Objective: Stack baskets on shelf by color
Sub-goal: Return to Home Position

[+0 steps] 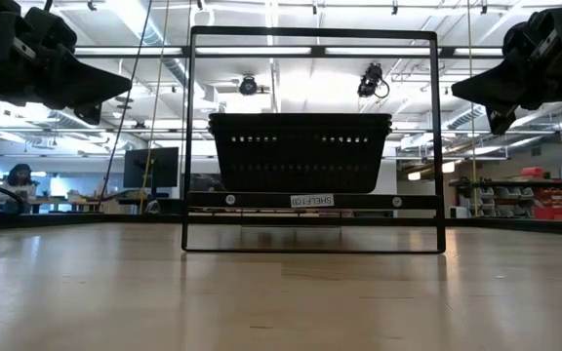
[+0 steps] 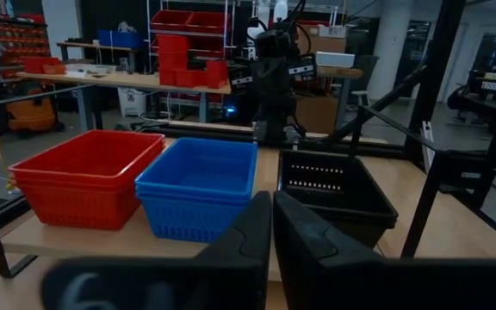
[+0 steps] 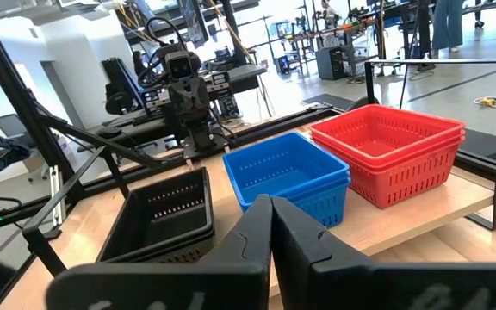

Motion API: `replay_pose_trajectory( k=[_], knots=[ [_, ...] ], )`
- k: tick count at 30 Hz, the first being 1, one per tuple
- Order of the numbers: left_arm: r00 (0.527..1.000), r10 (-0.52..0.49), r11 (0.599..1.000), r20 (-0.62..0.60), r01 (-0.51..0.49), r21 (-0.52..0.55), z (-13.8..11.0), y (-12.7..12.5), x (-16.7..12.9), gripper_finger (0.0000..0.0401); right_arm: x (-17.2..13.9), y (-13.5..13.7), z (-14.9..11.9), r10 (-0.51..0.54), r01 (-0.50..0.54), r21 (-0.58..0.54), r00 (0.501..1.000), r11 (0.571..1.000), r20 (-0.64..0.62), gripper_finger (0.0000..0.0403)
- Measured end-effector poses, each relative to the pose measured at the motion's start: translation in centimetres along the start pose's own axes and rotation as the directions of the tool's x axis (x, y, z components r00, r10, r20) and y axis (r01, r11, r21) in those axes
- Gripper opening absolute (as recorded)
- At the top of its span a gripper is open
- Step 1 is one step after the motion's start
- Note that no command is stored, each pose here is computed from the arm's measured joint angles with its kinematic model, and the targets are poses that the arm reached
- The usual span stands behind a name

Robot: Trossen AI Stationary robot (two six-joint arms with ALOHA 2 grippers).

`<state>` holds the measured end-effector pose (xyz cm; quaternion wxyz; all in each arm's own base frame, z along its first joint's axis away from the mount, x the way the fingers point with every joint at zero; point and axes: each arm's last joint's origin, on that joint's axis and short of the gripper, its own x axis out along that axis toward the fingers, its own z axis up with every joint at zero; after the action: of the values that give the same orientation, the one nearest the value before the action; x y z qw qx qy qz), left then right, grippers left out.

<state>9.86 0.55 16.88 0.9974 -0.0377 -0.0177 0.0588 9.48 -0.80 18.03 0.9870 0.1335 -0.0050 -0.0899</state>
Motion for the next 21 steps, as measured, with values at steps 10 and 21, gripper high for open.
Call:
replay_pose_trajectory(
  k=[10,21],
  knots=[
    [1.0,0.0,1.0,-0.001,0.0,0.0,-0.02,0.0,0.0,0.0027,0.0,0.0,0.0,0.0,0.0,0.0,1.0,1.0,0.0,0.0011],
    [1.0,-0.001,1.0,-0.001,0.001,0.0,-0.02,0.0,0.0,0.0022,0.0,0.0,0.0,0.0,0.0,0.0,1.0,1.0,0.0,0.0013]
  ],
)
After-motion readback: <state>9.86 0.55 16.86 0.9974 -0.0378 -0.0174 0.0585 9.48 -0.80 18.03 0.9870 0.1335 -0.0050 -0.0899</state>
